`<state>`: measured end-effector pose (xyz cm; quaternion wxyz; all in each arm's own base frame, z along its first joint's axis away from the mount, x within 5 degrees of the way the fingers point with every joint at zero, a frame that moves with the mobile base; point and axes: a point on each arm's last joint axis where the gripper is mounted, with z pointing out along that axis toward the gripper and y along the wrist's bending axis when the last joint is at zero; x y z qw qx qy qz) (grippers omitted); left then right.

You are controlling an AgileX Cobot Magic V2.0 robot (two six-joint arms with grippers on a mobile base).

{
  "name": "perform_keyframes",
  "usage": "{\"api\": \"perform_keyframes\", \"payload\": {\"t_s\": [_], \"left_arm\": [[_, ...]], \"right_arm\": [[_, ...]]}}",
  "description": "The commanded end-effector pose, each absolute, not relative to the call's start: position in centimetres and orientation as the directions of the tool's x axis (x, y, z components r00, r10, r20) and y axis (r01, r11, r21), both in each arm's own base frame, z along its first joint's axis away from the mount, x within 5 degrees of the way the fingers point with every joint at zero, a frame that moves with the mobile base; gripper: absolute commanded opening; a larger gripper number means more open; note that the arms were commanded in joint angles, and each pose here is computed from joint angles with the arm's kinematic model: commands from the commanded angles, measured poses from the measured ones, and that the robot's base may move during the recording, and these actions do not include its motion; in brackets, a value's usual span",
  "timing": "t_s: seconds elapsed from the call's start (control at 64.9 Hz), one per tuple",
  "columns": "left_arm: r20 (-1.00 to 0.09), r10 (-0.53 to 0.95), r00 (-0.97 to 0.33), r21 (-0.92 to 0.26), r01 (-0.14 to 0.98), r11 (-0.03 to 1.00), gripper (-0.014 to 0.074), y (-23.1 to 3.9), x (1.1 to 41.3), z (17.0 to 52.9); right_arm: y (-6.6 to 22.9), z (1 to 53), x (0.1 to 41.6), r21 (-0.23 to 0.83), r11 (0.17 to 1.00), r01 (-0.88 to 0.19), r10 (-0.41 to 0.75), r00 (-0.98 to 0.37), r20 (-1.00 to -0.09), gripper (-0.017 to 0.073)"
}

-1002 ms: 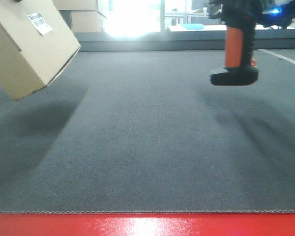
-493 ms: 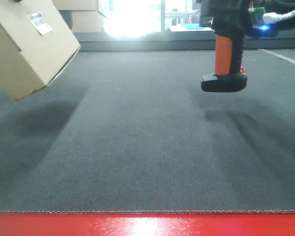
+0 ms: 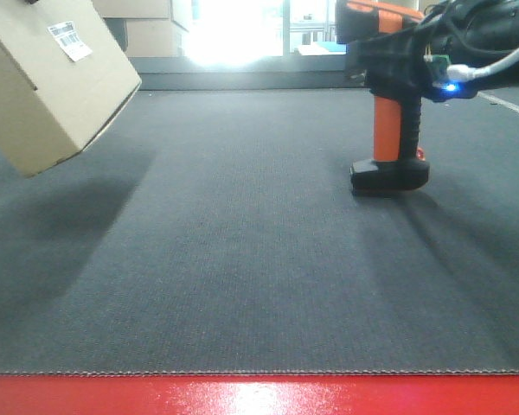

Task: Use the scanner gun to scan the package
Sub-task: 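Lower the scanner gun onto the table and open the right gripper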

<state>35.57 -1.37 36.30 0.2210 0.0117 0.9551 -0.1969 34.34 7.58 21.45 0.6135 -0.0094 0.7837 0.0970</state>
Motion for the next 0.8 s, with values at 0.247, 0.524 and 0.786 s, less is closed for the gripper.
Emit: {"api": "perform_keyframes", "payload": {"t_s": [0.247,0.524,0.786], "left_arm": [[-0.442,-0.071,-0.894,-0.387,0.119,0.914,-0.0111,-1.59,35.45,36.72],[-0.442,-0.082,-0.893,-0.412,0.121,0.903,-0.0111,-1.81,35.46,36.83],[-0.442,-0.084,-0.893,-0.417,0.122,0.901,-0.0111,-1.85,35.46,36.86]], "right_arm": [[7.54,21.70,34.71,0.138,0.981,-0.138,0.111,-0.190,-0.976,-0.0154],[7.59,21.43,34.61,0.132,0.981,-0.142,0.098,-0.225,-0.969,-0.0013],[7.59,21.37,34.58,0.132,0.981,-0.141,0.096,-0.235,-0.967,0.0533]]}}
